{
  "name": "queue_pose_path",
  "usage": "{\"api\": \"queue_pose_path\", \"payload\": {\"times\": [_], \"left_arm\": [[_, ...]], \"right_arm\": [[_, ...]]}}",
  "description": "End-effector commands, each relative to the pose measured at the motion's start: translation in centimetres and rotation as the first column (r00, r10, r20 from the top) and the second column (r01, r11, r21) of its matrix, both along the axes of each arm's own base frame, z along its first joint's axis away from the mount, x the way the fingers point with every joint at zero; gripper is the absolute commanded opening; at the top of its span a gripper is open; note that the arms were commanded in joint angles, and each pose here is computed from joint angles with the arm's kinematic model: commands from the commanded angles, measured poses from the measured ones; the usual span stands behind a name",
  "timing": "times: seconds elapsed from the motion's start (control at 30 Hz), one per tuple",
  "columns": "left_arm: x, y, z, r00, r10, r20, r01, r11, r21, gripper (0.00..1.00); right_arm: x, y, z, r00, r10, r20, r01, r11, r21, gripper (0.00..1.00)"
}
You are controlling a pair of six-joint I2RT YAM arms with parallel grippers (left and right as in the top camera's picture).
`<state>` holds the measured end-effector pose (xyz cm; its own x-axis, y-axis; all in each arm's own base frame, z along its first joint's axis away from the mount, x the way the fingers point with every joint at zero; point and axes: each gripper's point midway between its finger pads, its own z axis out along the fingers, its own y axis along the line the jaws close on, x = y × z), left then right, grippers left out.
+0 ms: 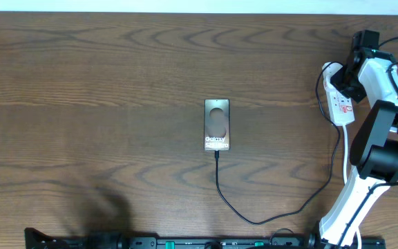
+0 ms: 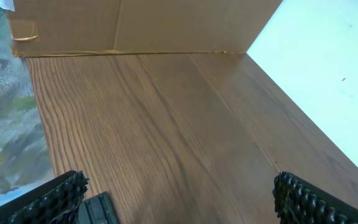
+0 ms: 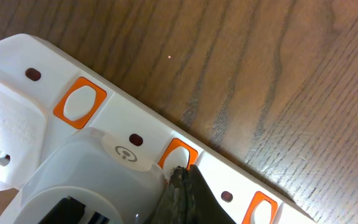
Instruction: Plug charger to phone and switch on socket
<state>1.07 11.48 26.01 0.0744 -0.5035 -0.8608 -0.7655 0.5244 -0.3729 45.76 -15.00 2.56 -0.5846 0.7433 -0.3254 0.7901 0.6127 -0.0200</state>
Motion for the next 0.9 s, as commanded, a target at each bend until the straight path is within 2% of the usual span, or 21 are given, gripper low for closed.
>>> {"api": "queue_pose_path", "payload": {"times": [0.0, 0.17, 0.27, 0.33, 0.87], "left_arm": [[-0.3, 0.2, 0.2, 1.0, 0.019, 0.003, -0.019, 1.0, 0.01, 0.98], [-0.3, 0.2, 0.2, 1.0, 0.019, 0.003, -0.019, 1.0, 0.01, 0.98], [-0.3, 0.2, 0.2, 1.0, 0.019, 0.003, -0.019, 1.0, 0.01, 0.98], [-0.3, 0.2, 0.2, 1.0, 0.019, 0.003, -0.019, 1.0, 0.01, 0.98], [-0.3, 0.2, 0.2, 1.0, 0.019, 0.003, -0.019, 1.0, 0.01, 0.98]], "right_arm": [[-0.5, 2.9, -3.6, 0.998, 0.056, -0.038, -0.049, 0.983, 0.175, 0.01], [-1.8, 0.9, -2.1, 0.998, 0.007, -0.055, 0.003, 0.984, 0.178, 0.01], [-2.2, -1.3, 0.5, 0.999, -0.038, -0.01, 0.039, 0.985, 0.165, 0.01], [-1.9, -2.1, 1.7, 0.999, -0.016, 0.033, 0.01, 0.986, 0.164, 0.01], [0.2, -1.7, 1.8, 0.993, 0.006, 0.115, -0.028, 0.981, 0.191, 0.01]]}}
